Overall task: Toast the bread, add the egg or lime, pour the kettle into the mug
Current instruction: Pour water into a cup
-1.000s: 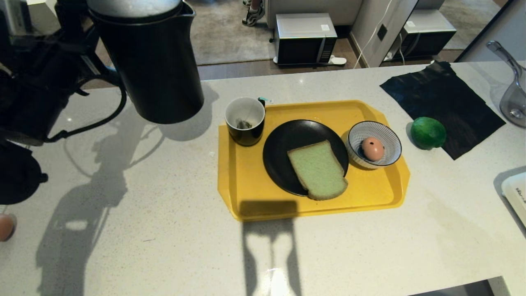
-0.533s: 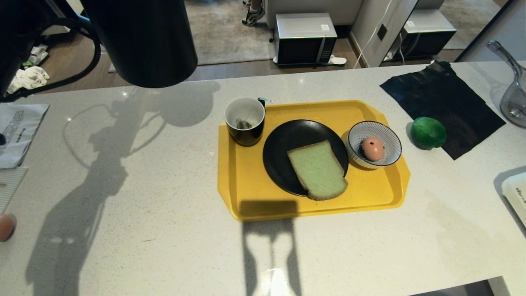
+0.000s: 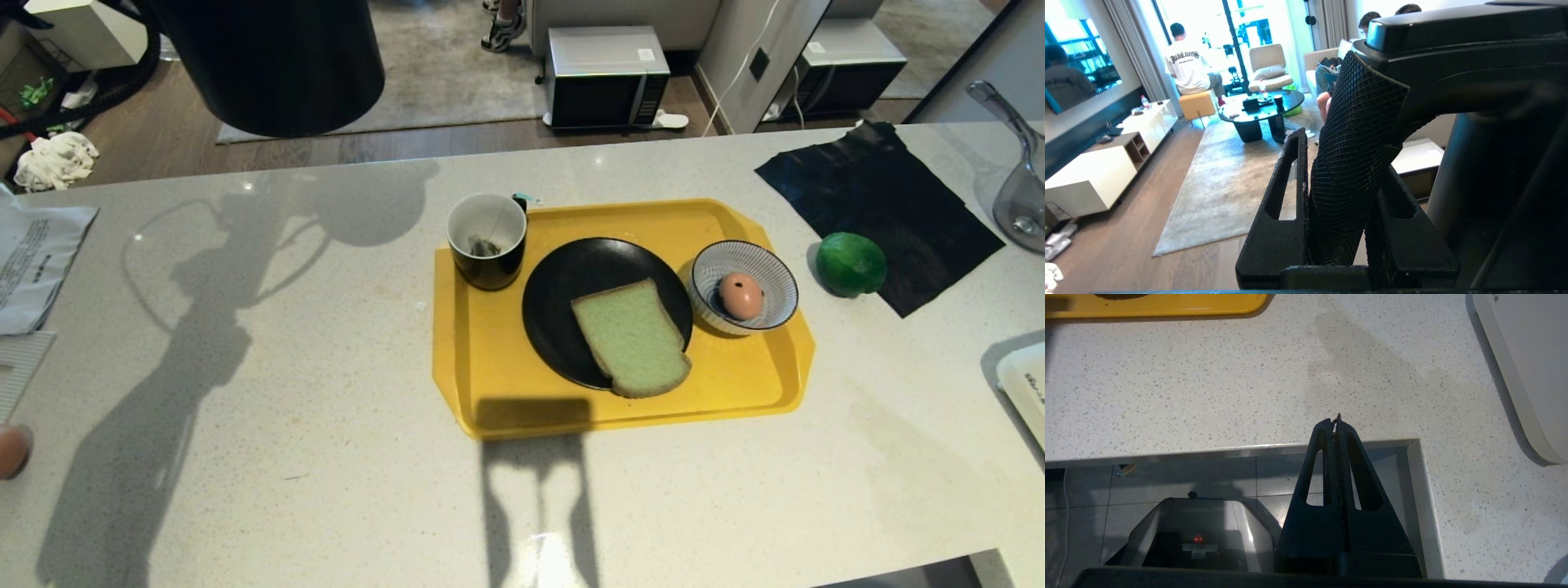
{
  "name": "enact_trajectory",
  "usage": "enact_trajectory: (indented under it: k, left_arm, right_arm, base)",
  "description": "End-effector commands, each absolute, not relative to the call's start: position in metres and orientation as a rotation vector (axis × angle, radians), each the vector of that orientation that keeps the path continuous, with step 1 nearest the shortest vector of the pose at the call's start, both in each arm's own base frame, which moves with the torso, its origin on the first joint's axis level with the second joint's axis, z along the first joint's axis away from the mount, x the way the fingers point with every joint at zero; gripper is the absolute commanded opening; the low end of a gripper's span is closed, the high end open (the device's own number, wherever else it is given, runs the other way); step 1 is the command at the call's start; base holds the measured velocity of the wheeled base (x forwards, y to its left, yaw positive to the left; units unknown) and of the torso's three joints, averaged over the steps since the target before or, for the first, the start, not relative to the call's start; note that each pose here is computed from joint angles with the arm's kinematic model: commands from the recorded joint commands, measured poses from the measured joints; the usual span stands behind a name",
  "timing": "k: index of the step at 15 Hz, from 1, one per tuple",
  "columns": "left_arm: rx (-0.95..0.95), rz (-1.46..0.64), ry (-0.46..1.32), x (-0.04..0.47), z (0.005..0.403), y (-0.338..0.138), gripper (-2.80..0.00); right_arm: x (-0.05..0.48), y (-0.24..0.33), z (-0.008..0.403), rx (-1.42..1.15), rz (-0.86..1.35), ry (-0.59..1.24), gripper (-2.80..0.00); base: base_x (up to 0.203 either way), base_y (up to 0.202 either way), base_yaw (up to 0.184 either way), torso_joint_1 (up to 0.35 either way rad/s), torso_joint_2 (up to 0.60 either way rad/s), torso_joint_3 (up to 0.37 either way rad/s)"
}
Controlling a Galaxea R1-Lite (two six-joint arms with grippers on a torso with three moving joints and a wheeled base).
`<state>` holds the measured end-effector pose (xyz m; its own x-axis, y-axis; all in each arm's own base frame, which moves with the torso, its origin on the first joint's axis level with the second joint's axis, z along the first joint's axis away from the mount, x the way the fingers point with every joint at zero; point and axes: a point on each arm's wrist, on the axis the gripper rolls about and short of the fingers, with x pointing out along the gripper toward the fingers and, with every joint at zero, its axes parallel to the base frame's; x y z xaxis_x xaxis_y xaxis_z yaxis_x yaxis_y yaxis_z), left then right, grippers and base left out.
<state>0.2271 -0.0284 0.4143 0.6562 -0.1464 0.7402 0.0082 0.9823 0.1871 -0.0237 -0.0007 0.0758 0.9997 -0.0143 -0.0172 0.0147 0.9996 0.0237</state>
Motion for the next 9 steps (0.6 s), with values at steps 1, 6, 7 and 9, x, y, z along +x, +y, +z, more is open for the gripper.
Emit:
enact_trajectory:
  k: [1, 6, 7, 9]
  left_arm:
    - [0.182, -0.085, -0.865, 0.2234, 0.4161, -0.0281, -2.80]
    - [0.213, -0.069, -0.868, 0.2212, 0.4171, -0.0278, -2.80]
    - [0.214, -0.067, -0.862, 0.2213, 0.4166, -0.0278, -2.80]
    - [0.212, -0.062, -0.858, 0.2226, 0.4159, -0.0278, -2.80]
  right_arm:
    - [-0.0238, -0.0007, 0.0759, 0.024, -0.014, 0.017, -2.80]
    - [-0.0237, -0.0007, 0.0759, 0.024, -0.014, 0.017, -2.80]
    - [-0.0237, -0.0007, 0.0759, 0.024, -0.014, 0.017, -2.80]
    - [-0.0237, -0.0007, 0.0759, 0.024, -0.014, 0.017, -2.80]
  base:
    - [0.000, 0.000, 0.000, 0.000, 0.00, 0.000]
    - [0.000, 0.000, 0.000, 0.000, 0.00, 0.000]
    - [0.000, 0.000, 0.000, 0.000, 0.00, 0.000]
    - [0.000, 0.000, 0.000, 0.000, 0.00, 0.000]
